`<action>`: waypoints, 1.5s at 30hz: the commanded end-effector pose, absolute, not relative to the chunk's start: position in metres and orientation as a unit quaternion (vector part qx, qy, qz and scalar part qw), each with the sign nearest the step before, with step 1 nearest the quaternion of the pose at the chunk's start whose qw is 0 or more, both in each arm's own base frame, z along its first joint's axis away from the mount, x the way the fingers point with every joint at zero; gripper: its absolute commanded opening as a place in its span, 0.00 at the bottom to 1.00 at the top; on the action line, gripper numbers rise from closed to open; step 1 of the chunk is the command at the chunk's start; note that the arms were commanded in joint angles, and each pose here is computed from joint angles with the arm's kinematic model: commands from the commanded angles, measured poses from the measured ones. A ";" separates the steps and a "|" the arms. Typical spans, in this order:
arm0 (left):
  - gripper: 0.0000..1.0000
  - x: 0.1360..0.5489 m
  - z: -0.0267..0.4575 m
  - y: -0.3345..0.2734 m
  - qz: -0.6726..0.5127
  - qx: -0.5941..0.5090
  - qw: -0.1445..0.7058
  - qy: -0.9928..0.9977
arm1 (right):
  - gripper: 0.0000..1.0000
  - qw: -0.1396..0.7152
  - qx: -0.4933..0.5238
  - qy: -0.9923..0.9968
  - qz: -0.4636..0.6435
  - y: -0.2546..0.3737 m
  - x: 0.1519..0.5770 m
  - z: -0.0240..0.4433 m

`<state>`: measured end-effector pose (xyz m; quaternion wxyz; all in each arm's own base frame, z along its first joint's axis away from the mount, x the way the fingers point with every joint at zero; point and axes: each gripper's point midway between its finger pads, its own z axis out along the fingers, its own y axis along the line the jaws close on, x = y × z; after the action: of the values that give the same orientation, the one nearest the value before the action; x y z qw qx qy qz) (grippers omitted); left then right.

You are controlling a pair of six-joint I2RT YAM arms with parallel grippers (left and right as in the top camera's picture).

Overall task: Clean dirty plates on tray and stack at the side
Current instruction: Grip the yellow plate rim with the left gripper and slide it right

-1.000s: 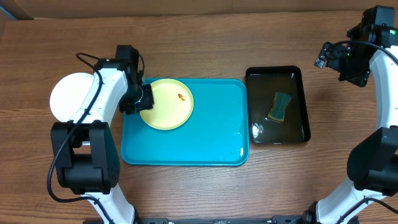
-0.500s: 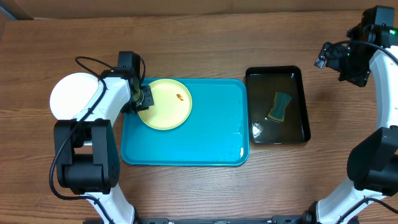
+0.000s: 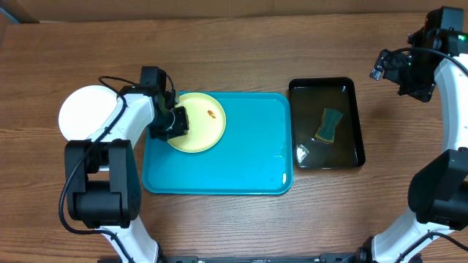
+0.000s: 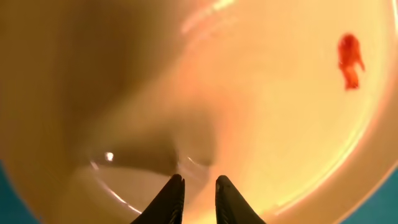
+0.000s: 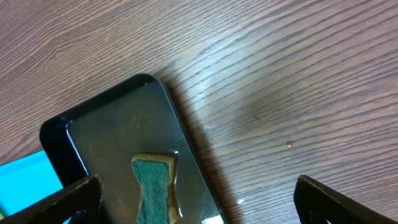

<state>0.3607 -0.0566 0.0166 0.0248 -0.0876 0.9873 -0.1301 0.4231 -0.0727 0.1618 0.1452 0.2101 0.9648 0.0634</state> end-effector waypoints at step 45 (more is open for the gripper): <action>0.36 0.320 0.021 -0.058 -0.034 -0.119 -0.032 0.992 | 1.00 0.157 0.213 0.962 0.063 -0.075 0.426 0.169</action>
<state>0.3287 -0.0497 0.0240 -0.0264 -0.1229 0.9920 -0.0142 0.4231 -0.0728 0.1618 0.1452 0.2103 0.9647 0.0632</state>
